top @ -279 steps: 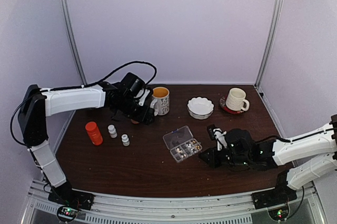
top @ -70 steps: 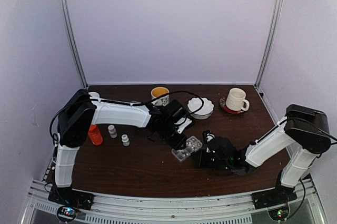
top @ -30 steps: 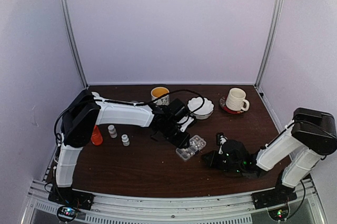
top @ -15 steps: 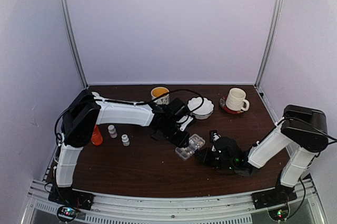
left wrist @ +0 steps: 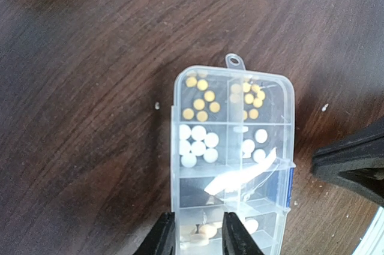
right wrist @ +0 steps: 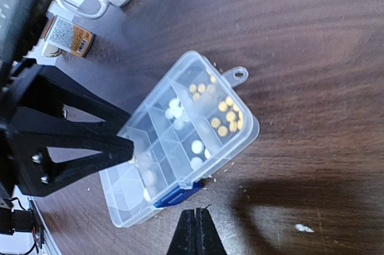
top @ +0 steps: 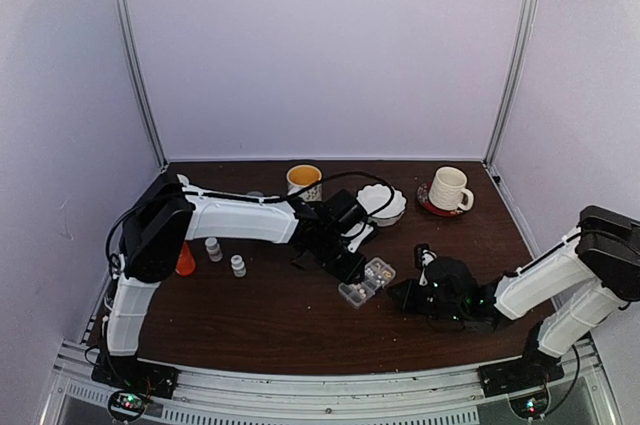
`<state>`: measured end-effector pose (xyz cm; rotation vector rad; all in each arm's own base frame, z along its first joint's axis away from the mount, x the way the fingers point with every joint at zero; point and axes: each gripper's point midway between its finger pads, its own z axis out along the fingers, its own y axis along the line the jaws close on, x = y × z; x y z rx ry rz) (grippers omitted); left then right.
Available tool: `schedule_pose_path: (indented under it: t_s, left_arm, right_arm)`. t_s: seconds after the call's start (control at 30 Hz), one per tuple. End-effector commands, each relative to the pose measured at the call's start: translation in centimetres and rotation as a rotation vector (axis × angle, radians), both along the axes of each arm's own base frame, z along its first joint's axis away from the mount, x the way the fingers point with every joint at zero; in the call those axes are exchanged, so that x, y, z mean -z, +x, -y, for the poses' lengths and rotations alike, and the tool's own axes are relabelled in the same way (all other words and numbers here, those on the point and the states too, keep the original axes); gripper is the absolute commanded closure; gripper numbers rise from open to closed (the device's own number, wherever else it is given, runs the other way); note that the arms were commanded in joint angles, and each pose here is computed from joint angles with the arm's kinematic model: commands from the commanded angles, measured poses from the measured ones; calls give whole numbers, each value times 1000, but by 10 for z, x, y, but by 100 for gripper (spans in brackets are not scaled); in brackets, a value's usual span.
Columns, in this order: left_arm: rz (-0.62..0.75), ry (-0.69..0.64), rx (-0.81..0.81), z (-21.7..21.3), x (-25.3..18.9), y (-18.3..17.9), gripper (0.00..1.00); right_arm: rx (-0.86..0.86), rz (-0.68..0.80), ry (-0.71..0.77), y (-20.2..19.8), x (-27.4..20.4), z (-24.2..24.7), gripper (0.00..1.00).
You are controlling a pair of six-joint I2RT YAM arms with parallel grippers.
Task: Sort the pills into containers
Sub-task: Close the lid of the pill container.
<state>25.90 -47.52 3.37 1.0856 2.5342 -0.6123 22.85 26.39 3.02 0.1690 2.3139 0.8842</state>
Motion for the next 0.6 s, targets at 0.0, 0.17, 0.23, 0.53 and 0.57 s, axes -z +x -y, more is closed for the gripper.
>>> schedule_pose_path:
  t_s: [0.0,0.17,0.23,0.53,0.57]
  left_arm:
    - [-77,150,7,-23,42,-20,71]
    - [-86,159,1,-25,46,-21,70]
    - [-90,162,-2,-26,48,-21,70]
    - [-131,144,36,-21,52,-32,71]
    - [-141,139,48,-18,54,-36,71]
  right_arm:
    - [11,6,-149,2,6,19,100]
    - [-47,-43,-124,-8,14,8,100]
    - [-43,-56,-115,-10,19,9,100]
    - [-69,-67,-137,2,32,-12,100]
    - [-72,-65,-131,6,32,-18,100]
